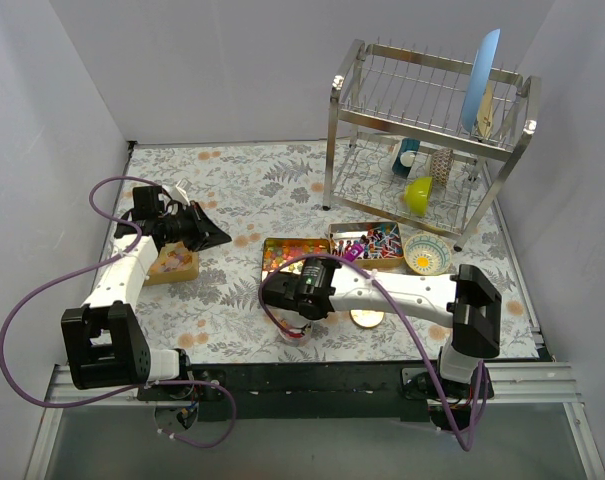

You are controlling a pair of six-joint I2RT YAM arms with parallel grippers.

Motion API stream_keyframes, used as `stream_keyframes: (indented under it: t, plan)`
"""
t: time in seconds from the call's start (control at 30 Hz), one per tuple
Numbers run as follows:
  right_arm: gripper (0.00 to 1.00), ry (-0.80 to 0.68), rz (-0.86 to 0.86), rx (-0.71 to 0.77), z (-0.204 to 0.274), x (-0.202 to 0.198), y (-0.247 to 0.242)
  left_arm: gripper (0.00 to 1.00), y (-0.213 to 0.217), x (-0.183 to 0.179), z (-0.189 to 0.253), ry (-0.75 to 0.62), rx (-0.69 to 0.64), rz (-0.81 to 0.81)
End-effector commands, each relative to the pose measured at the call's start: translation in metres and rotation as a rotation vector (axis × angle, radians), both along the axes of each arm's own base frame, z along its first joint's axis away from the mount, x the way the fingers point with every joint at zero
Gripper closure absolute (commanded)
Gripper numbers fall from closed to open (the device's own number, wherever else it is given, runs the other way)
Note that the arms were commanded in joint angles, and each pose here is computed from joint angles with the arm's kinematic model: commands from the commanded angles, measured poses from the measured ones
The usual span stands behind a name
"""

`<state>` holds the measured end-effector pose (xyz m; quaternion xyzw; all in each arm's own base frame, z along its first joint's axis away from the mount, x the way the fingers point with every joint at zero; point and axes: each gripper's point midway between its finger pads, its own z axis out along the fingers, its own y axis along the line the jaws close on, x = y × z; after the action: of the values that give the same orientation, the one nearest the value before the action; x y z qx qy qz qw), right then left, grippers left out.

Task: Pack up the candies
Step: Place the fake candies in the packing bottle, then place the spatula at the center of the board.

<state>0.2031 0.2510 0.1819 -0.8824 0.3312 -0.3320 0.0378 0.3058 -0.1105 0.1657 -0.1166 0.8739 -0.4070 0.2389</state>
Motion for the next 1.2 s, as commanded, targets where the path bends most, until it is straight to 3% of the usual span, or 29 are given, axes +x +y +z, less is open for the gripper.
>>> stream_keyframes:
  t: [0.0, 0.13, 0.27, 0.4, 0.47, 0.5, 0.7, 0.87, 1.17]
  plan:
    - [0.99, -0.027, -0.010, -0.020, 0.020, 0.007, -0.020, 0.95, 0.002, 0.002, 0.020, -0.069, 0.012, -0.015]
    - [0.99, 0.032, -0.248, 0.181, 0.015, 0.003, -0.044, 0.76, 0.001, 0.001, 0.019, -0.067, 0.011, -0.020]
    - [0.99, 0.143, -0.543, 0.380, 0.005, 0.000, -0.072, 0.70, -0.003, -0.003, 0.015, -0.051, -0.017, -0.047]
    - [0.99, 0.269, -0.814, 0.525, -0.007, -0.007, -0.114, 0.69, -0.004, -0.003, 0.010, -0.027, -0.033, -0.055]
    - [0.99, 0.261, -0.919, 0.634, -0.005, -0.003, -0.146, 0.69, -0.004, -0.001, 0.008, -0.023, -0.031, -0.053]
    - [0.99, 0.274, -0.961, 0.608, -0.020, -0.012, -0.164, 0.68, -0.004, 0.001, 0.005, -0.013, -0.033, -0.054]
    - [0.99, 0.169, -1.145, 0.804, -0.025, -0.041, -0.234, 0.67, -0.002, 0.011, -0.002, 0.008, -0.030, -0.050]
    - [0.99, 0.128, -1.453, 0.845, -0.050, -0.066, -0.272, 0.66, -0.002, 0.021, -0.007, 0.031, -0.033, -0.049]
    - [0.99, 0.060, -2.010, 1.006, -0.070, -0.054, -0.317, 0.66, -0.001, 0.044, -0.016, 0.084, -0.057, -0.045]
